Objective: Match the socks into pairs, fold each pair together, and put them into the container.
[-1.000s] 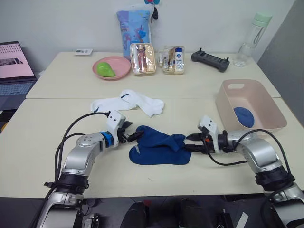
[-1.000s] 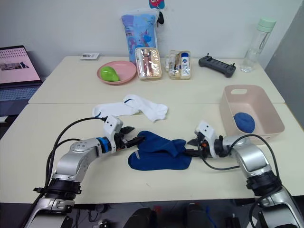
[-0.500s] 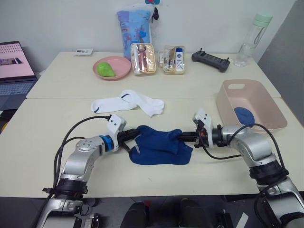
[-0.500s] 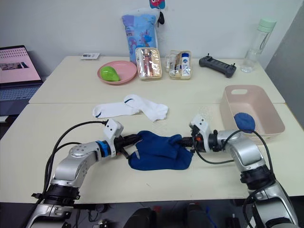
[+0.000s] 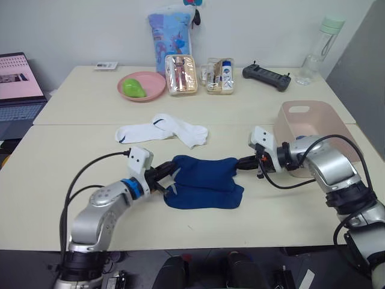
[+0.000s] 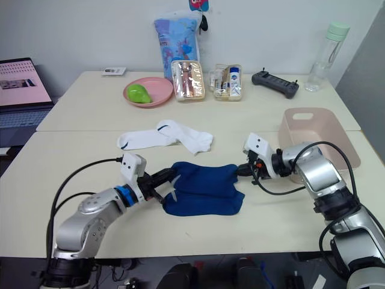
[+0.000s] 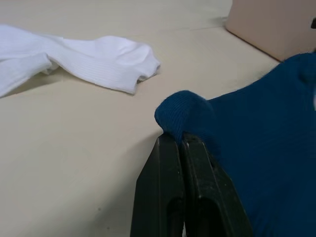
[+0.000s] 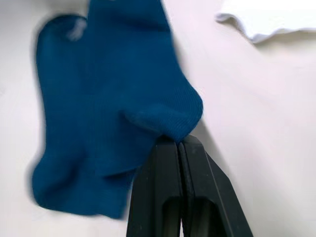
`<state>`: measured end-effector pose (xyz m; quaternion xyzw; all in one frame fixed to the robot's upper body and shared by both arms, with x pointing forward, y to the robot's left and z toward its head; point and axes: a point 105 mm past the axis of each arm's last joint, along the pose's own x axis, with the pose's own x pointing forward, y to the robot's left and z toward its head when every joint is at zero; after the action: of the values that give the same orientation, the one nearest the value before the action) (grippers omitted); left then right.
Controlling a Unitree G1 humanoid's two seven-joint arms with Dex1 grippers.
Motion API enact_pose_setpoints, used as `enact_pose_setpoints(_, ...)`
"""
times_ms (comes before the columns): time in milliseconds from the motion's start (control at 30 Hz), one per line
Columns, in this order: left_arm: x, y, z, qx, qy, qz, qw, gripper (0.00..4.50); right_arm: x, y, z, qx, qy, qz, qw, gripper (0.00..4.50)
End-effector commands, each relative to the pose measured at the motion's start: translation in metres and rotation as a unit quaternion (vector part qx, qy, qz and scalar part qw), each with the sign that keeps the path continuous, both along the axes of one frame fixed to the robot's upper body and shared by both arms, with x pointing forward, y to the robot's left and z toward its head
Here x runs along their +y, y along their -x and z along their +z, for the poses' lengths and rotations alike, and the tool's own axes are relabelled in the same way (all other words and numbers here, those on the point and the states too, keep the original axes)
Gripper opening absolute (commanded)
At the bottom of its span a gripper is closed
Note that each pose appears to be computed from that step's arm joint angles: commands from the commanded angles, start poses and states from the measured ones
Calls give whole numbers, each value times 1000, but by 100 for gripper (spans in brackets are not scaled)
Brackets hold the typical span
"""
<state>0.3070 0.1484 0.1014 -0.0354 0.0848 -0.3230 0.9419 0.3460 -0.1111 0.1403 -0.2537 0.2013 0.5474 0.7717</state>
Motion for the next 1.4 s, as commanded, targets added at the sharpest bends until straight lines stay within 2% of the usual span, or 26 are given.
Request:
enact_pose_setpoints(33,3,-8,14,-49,6,49,998,0,11,-15,-1,-37,29,13,999,2)
enact_pose_setpoints(167,7,-15,7,-51,-2,73,996,0,15,-35,-9,-91,89,23,992,2)
enact_pose_setpoints(300,10,-17,2,-46,-13,81,996,0,23,-40,-7,-109,87,44,989,2)
enact_pose_setpoints(333,10,-16,0,-42,-16,76,996,0,23,-45,-4,-126,82,36,988,21)
enact_pose_setpoints(433,14,-17,1,-44,-17,87,995,60,19,-54,8,-169,64,18,983,96)
enact_pose_setpoints(567,23,-15,8,-58,-26,86,994,190,18,-47,21,-168,12,26,985,240)
enact_pose_setpoints(667,35,-12,17,-83,-61,81,991,291,15,-32,22,-169,3,60,984,246)
enact_pose_setpoints(800,35,9,11,-101,-172,-30,979,424,16,-6,15,-156,-5,108,982,246)
enact_pose_setpoints(900,38,14,9,-107,-201,-67,971,424,19,1,10,-160,-3,115,980,246)
enact_pose_setpoints(933,40,13,6,-114,-225,-79,964,424,22,3,5,-166,0,120,979,246)
enact_pose_setpoints(1000,42,13,-5,-132,-300,-121,937,424,27,9,-9,-190,25,136,972,246)
enact_pose_setpoints(1033,42,12,-9,-137,-314,-130,930,424,28,12,-15,-193,31,142,970,246)
enact_pose_setpoints(1233,37,-9,-18,-177,-364,-144,903,424,33,17,-25,-200,38,145,968,246)
enact_pose_setpoints(1400,37,-15,-20,-185,-370,-156,897,424,35,13,-29,-204,44,144,967,246)
